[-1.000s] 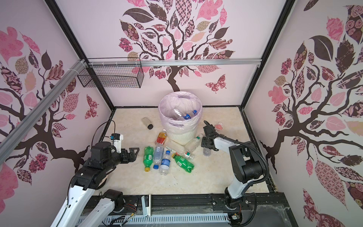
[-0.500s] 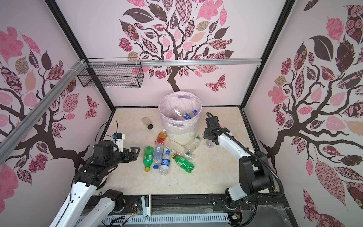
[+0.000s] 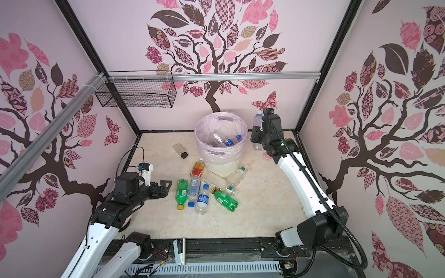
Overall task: Throw the plastic bottles in the bin
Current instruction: Throw the plastic bottle into the trash bin.
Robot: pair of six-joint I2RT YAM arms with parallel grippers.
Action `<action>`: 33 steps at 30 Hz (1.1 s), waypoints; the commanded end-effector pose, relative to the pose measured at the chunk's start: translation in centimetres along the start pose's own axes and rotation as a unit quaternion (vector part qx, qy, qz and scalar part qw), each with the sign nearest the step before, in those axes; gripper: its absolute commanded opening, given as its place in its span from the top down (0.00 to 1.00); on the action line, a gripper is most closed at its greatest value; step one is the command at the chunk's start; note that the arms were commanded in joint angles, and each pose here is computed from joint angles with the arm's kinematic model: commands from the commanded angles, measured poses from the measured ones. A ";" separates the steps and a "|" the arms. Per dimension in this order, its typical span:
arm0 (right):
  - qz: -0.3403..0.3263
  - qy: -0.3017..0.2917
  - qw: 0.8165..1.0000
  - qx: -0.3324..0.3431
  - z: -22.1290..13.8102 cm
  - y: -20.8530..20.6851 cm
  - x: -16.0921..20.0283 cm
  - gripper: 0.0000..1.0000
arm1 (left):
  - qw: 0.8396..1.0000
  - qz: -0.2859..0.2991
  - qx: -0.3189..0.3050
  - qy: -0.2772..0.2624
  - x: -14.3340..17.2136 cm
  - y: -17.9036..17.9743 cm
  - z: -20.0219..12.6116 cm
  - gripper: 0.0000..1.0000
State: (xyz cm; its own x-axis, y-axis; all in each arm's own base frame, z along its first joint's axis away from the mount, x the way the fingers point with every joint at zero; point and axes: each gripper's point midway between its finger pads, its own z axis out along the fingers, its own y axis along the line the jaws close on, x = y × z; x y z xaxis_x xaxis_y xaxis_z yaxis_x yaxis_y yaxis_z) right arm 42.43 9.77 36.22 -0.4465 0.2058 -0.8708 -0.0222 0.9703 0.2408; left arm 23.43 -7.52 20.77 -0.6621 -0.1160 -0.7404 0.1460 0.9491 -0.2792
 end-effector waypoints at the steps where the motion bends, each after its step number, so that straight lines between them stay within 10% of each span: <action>1: 0.004 -0.022 0.997 -0.074 -2.1 2.9 -2.8 0.49 | 1.000 -0.004 0.001 -0.001 0.3 0.1 0.3 0.09; 11: 0.017 -0.020 0.981 -0.195 -1.4 8.2 -5.7 0.50 | 1.000 -0.005 -0.004 0.000 0.3 0.3 0.4 0.10; 33: 0.007 0.040 0.973 -0.229 3.7 12.1 -3.1 0.48 | 1.000 -0.005 -0.004 0.001 0.4 0.3 0.4 0.12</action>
State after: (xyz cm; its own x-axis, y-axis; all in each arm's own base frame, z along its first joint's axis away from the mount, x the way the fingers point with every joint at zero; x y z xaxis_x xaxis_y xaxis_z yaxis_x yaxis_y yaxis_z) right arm 46.33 20.47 40.23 -0.5095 0.1975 -0.8375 -0.3882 0.8159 0.4285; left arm 23.47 -7.45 20.72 -0.6635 -0.1222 -0.7381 0.1380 0.9497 -0.2812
